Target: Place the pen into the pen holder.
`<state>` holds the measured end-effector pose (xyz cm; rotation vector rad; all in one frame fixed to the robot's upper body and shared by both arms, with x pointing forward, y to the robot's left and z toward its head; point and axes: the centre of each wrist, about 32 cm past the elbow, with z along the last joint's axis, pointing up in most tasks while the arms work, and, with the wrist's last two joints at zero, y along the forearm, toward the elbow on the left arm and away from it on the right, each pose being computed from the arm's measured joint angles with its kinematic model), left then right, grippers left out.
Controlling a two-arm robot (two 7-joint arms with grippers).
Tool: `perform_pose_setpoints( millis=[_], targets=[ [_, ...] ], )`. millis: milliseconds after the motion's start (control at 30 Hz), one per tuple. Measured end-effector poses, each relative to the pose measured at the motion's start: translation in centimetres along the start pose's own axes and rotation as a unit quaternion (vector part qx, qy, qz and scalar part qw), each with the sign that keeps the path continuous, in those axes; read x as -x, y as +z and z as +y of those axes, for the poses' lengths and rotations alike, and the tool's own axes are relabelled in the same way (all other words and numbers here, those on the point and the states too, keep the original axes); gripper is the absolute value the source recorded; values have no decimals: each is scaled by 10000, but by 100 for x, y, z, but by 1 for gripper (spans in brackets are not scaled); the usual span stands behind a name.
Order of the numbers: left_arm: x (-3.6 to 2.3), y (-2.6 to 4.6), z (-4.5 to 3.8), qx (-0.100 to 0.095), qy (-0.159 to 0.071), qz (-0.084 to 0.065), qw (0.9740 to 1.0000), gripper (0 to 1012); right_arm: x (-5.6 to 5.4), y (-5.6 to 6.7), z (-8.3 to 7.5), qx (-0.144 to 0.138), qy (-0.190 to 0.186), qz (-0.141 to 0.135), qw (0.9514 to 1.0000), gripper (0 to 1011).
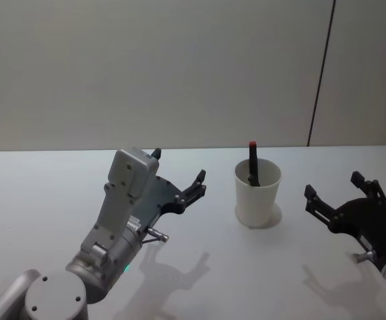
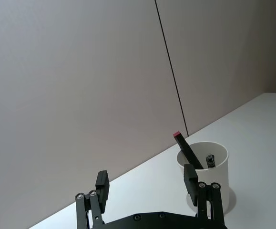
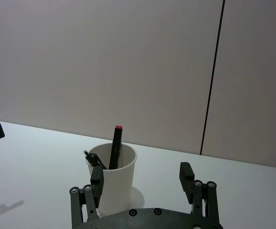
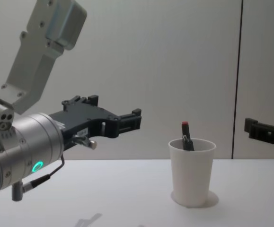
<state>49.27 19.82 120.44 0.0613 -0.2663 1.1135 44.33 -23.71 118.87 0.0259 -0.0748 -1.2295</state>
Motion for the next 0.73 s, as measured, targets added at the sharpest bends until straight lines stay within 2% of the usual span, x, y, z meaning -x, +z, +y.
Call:
perform_pose_setpoints(
  millis=[733],
  targets=[
    [1,3,7,4,51,-6,10000,1003,0,0,0,0,0,0,10000,1001]
  ],
)
